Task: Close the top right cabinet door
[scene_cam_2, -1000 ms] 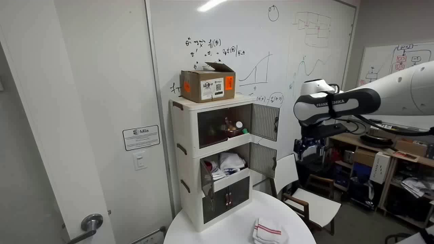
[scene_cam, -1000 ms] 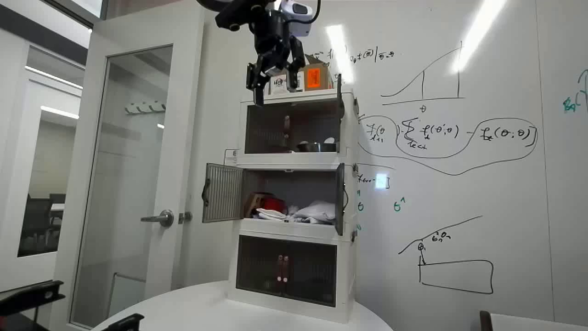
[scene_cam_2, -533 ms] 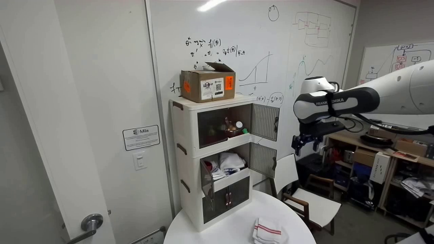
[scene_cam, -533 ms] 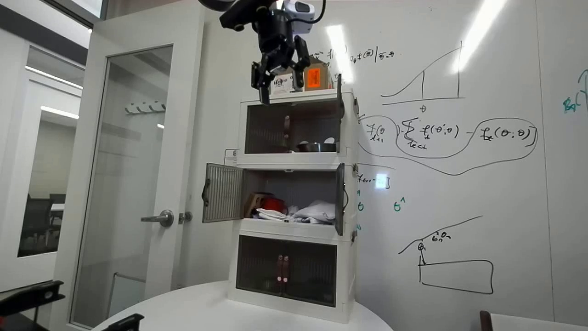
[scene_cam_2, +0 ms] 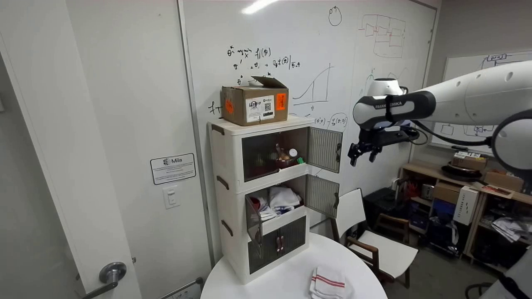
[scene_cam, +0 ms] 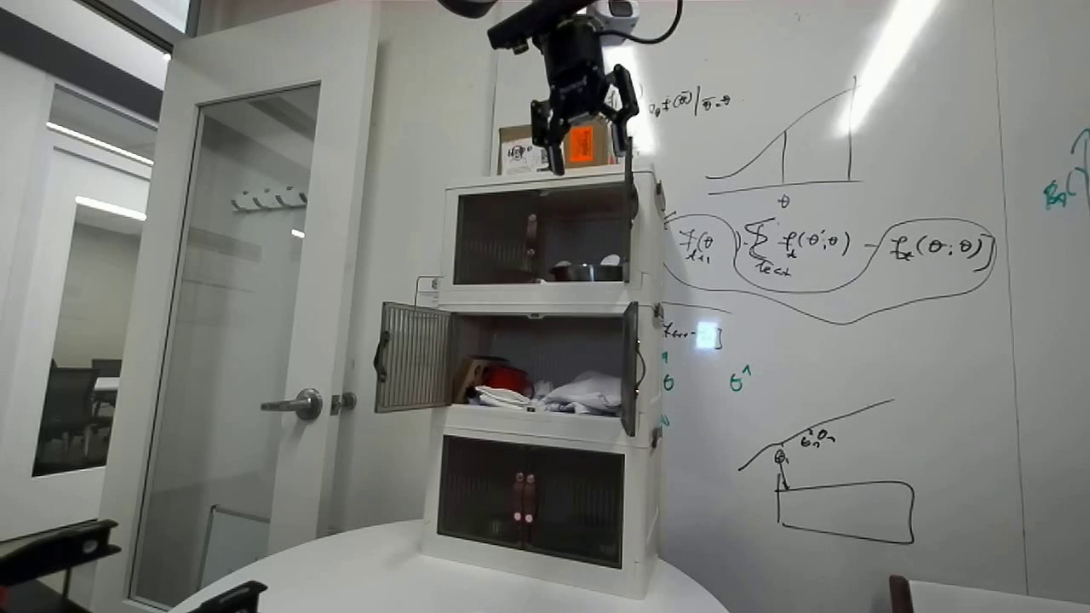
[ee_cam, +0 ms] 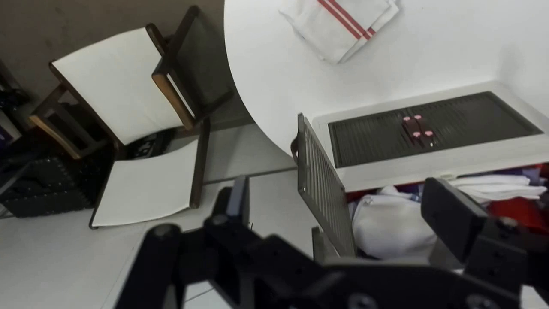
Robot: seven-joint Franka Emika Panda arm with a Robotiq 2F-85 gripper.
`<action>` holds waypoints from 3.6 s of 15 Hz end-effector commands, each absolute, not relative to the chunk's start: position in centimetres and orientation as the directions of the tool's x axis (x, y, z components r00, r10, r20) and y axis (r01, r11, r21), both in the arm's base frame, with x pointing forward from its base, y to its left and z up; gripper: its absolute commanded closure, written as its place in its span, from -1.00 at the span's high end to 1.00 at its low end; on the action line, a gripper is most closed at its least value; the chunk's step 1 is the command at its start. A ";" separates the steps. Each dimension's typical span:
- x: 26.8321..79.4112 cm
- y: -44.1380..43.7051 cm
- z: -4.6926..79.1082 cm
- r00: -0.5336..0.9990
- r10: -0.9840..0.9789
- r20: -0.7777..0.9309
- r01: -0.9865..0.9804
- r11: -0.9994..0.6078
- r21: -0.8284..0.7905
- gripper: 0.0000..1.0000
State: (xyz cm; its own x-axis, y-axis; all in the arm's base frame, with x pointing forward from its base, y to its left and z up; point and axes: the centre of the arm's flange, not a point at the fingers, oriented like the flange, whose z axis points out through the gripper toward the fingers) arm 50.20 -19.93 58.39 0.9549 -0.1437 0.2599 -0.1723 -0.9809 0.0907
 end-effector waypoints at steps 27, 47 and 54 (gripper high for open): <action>64.6 -10.8 63.5 0.867 0.174 0.466 0.245 -0.965 -0.094 1.00; 71.4 -3.4 59.3 0.693 -0.002 0.721 0.239 -0.943 -0.232 1.00; 72.5 -3.9 59.0 0.667 -0.016 0.745 0.220 -0.951 -0.218 1.00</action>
State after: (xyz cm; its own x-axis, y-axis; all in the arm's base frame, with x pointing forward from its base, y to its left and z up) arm 71.78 -3.73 58.62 0.7037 -0.0173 0.7103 0.2113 -0.9494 -0.2325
